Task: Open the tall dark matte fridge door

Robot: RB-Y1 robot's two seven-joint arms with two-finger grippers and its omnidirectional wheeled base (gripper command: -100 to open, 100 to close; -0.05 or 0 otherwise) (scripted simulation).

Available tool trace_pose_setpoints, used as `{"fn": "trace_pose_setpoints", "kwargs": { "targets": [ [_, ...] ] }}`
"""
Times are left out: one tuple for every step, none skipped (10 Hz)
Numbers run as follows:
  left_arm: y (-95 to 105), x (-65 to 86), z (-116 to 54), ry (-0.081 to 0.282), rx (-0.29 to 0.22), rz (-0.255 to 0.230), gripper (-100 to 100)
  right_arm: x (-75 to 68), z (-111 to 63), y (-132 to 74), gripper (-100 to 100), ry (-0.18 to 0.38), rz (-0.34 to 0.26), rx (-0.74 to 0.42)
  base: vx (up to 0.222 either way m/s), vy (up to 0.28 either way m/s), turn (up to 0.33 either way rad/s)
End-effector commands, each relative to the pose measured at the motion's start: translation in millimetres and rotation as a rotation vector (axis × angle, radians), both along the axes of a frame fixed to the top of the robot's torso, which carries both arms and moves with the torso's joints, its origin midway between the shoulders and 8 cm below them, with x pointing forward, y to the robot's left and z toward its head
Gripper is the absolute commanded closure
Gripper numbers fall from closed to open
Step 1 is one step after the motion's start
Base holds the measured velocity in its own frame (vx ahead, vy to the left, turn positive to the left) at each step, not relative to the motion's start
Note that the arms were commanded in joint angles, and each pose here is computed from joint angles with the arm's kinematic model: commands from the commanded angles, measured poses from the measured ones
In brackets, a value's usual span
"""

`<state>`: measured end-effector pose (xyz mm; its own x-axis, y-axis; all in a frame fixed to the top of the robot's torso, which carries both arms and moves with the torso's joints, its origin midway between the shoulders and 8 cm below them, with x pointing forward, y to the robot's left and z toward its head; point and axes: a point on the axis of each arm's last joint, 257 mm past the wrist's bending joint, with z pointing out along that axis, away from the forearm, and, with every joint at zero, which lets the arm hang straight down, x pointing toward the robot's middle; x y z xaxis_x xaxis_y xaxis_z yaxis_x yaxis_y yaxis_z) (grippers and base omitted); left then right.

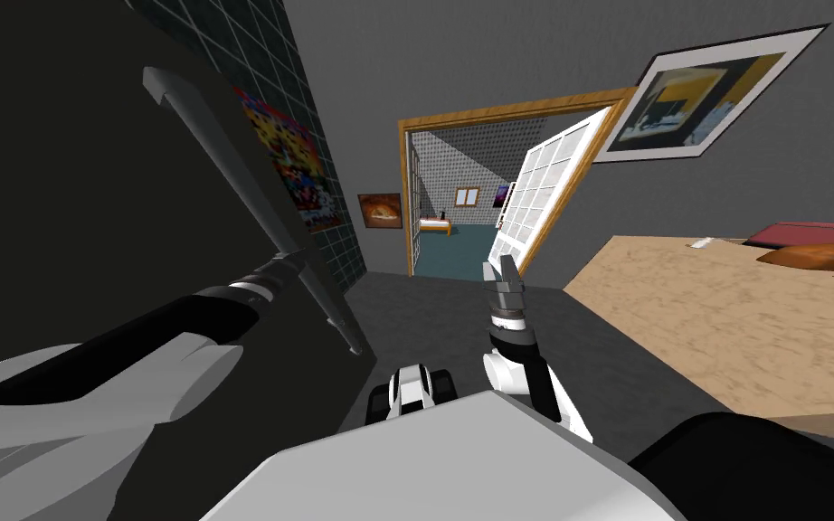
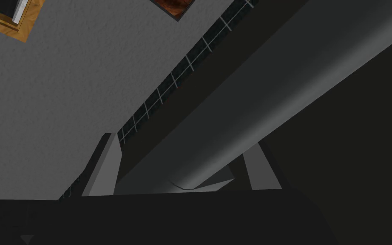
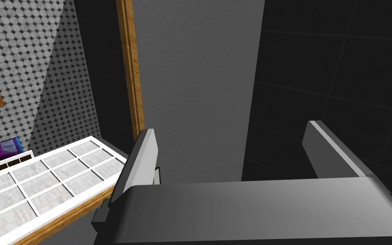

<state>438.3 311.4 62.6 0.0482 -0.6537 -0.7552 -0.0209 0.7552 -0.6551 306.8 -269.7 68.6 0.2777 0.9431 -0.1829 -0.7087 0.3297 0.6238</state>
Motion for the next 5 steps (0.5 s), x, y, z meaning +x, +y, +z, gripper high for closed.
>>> {"fn": "trace_pose_setpoints", "kwargs": {
  "targets": [
    [-47.4,3.9,2.5,-0.007,0.002,-0.139,100,0.0,0.0,0,0,0.000,0.000,0.000,-0.162,-0.032,0.305],
    [-70.0,3.6,4.3,-0.010,0.001,-0.207,100,0.0,0.0,0,0,0.000,0.000,0.000,-0.179,-0.010,0.277],
    [-91.4,2.1,6.6,-0.016,0.001,-0.272,100,0.0,0.0,0,0,0.000,0.000,0.000,-0.203,0.009,0.279],
    [-114.4,-0.6,6.7,-0.017,0.001,-0.340,100,0.0,0.0,0,0,0.000,0.000,0.000,-0.199,-0.005,0.240],
    [-116.9,-0.9,4.6,-0.011,0.000,-0.346,100,0.0,0.0,0,0,0.000,0.000,0.000,-0.129,-0.011,0.085]
  ]
}}
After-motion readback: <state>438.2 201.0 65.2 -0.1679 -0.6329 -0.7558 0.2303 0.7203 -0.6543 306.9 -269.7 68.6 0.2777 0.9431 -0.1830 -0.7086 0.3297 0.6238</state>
